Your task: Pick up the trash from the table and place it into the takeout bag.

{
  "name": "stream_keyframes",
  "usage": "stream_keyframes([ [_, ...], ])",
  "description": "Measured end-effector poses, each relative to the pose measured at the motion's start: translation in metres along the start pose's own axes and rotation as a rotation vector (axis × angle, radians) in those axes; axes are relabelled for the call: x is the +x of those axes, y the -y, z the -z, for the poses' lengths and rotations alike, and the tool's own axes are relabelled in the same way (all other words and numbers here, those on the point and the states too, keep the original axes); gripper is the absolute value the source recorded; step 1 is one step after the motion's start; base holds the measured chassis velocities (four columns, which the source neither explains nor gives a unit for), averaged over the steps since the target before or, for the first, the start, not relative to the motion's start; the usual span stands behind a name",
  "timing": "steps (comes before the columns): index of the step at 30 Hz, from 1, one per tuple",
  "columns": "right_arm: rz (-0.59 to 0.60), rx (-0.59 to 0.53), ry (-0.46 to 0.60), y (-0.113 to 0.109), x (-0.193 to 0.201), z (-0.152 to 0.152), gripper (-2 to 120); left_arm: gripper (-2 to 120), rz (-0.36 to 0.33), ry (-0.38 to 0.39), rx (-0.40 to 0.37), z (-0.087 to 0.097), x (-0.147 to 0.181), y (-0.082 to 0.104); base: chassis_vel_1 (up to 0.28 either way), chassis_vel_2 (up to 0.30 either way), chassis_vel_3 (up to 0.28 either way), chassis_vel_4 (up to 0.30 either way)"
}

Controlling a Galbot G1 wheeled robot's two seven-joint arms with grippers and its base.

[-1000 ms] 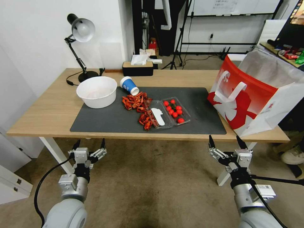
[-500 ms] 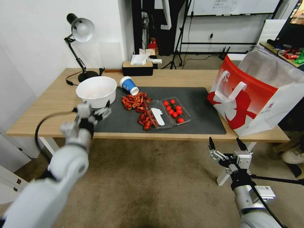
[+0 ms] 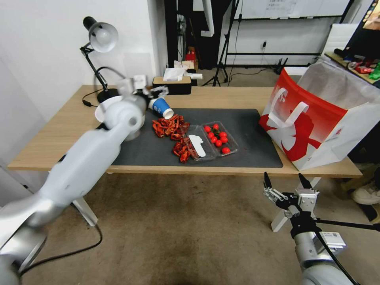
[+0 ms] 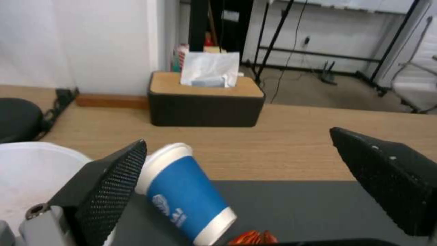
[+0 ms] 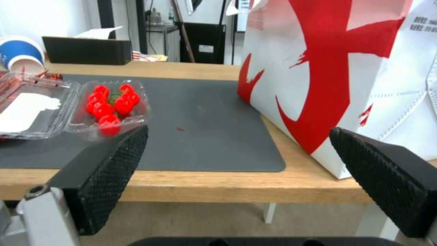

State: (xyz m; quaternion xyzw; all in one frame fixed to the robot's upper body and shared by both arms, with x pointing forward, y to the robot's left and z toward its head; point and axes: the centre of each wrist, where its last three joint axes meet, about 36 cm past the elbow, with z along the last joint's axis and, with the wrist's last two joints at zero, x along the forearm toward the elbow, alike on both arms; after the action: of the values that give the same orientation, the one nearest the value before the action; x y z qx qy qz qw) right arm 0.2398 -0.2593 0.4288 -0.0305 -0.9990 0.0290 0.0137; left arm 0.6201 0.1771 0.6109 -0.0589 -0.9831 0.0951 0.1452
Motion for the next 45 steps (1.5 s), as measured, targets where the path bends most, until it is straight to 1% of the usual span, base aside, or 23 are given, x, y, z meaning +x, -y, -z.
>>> stream_keyframes([
  [1,0.000,0.000,0.000,0.000,0.000,0.000,100,100,0.000,0.000,0.000,0.000,0.000,0.000,0.000,0.000,0.000,0.000],
  [4,-0.005,0.001,-0.001,0.001,0.000,-0.001,100,100,0.027,-0.065,0.012,0.009,-0.029,0.015,0.000,0.000,0.000,0.000],
  [5,-0.005,0.001,-0.001,0.001,0.000,-0.001,100,100,0.027,-0.065,0.012,0.009,-0.029,0.015,0.000,0.000,0.000,0.000],
  [8,-0.012,0.005,-0.004,0.002,0.000,-0.002,100,100,0.097,-0.136,0.008,0.011,-0.056,0.029,0.000,0.000,0.000,0.000],
  [9,-0.012,0.005,-0.004,0.002,0.000,-0.002,100,100,0.097,-0.136,0.008,0.011,-0.056,0.029,0.000,0.000,0.000,0.000],
  [10,-0.013,0.004,-0.005,0.002,0.000,-0.003,100,100,0.130,-0.161,0.003,0.010,-0.066,0.036,0.000,0.000,0.000,0.000],
  [11,-0.014,0.005,-0.006,0.002,0.000,-0.003,100,100,0.144,-0.171,-0.002,0.009,-0.071,0.039,0.000,0.000,0.000,0.000],
  [12,-0.014,0.004,-0.007,0.002,0.000,-0.003,100,100,0.174,-0.189,-0.010,0.008,-0.080,0.047,0.000,0.000,0.000,0.000],
  [13,-0.014,0.004,-0.007,0.002,0.000,-0.003,100,100,0.174,-0.189,-0.010,0.008,-0.080,0.047,0.000,0.000,0.000,0.000],
  [16,-0.014,0.004,-0.008,0.001,0.000,-0.004,100,100,0.210,-0.222,-0.025,0.005,-0.095,0.061,0.000,0.000,0.000,0.000],
  [17,-0.014,0.004,-0.008,0.001,0.000,-0.004,100,100,0.210,-0.222,-0.025,0.005,-0.095,0.061,0.000,0.000,0.000,0.000],
  [19,-0.015,0.007,-0.010,0.002,0.000,-0.004,100,100,0.230,-0.232,-0.033,0.003,-0.102,0.067,0.000,0.000,0.000,0.000],
  [21,-0.015,0.007,-0.010,0.002,-0.001,-0.004,100,100,0.242,-0.236,-0.035,0.002,-0.105,0.067,0.000,0.000,0.000,0.000],
  [23,-0.015,0.006,-0.010,0.003,-0.001,-0.005,100,100,0.288,-0.246,-0.046,-0.002,-0.115,0.065,0.000,0.000,0.000,0.000],
  [24,-0.015,0.006,-0.010,0.003,-0.001,-0.005,100,100,0.288,-0.246,-0.046,-0.002,-0.115,0.065,0.000,0.000,0.000,0.000],
  [27,-0.014,0.006,-0.011,0.002,-0.001,-0.005,100,100,0.324,-0.265,-0.039,-0.004,-0.128,0.057,0.000,0.000,0.000,0.000],
  [32,-0.012,0.005,-0.013,0.002,0.000,-0.006,100,100,0.323,-0.288,-0.010,-0.004,-0.133,0.054,0.000,0.000,0.000,0.000],
  [38,-0.011,0.002,-0.016,0.002,0.001,-0.006,100,100,0.327,-0.327,0.029,-0.010,-0.140,0.054,0.000,0.000,0.000,0.000],
  [45,-0.008,0.002,-0.017,0.001,0.004,-0.004,100,100,0.346,-0.345,0.035,-0.015,-0.145,0.048,0.000,0.000,0.000,0.000],
])
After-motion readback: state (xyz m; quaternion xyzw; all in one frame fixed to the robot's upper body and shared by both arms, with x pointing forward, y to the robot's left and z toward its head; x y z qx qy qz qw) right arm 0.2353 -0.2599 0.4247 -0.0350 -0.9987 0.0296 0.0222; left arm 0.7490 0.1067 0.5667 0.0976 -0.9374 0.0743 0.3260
